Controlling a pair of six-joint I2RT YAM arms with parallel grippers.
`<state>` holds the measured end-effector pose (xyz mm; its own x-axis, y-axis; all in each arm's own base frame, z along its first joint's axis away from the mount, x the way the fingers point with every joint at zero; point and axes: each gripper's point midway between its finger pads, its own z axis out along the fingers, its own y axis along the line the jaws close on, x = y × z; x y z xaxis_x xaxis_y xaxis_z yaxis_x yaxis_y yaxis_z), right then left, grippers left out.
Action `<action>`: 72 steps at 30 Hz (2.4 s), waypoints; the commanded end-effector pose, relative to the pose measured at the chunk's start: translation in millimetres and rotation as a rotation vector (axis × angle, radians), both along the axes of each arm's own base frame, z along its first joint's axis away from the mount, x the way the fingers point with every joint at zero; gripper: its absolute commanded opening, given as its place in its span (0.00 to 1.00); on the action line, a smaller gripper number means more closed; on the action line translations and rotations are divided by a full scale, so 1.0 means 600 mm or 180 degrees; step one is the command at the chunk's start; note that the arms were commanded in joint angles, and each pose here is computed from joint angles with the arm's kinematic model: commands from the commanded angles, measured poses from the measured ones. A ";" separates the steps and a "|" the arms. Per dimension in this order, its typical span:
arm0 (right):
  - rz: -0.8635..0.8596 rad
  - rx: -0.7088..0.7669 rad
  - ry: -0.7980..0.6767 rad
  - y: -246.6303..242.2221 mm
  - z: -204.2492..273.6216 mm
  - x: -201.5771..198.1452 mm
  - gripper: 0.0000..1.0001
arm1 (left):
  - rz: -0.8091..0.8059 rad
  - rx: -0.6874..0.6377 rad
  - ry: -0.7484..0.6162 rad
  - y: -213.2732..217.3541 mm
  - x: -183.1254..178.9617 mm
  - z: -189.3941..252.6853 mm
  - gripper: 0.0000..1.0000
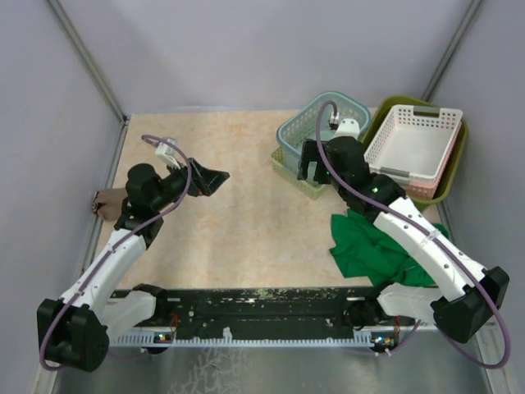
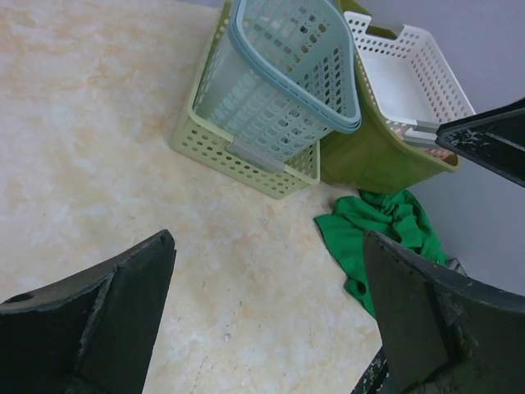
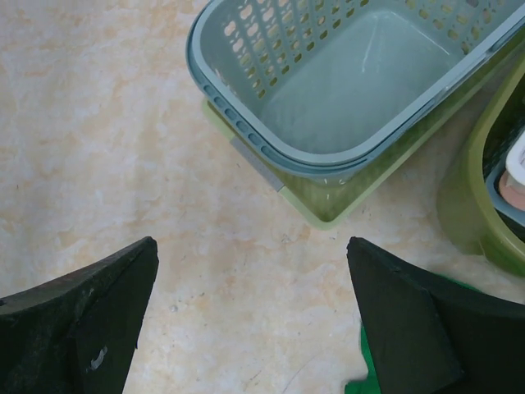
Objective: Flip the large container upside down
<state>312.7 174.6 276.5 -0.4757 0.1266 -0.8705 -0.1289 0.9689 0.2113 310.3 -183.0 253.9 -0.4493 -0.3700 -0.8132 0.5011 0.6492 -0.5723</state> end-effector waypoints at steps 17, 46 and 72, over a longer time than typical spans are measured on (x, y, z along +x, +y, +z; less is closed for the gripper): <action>0.0449 -0.0257 -0.0899 0.006 0.052 0.009 0.98 | -0.0445 0.0524 0.0162 -0.117 -0.093 -0.121 1.00; 0.1608 -0.1771 0.0512 0.098 -0.130 0.206 0.38 | 0.0074 0.0601 0.0773 -0.085 -0.114 -0.207 1.00; 0.1841 0.0314 -0.1242 0.155 0.344 0.028 0.00 | 0.1231 0.0500 0.0980 0.109 0.028 -0.057 1.00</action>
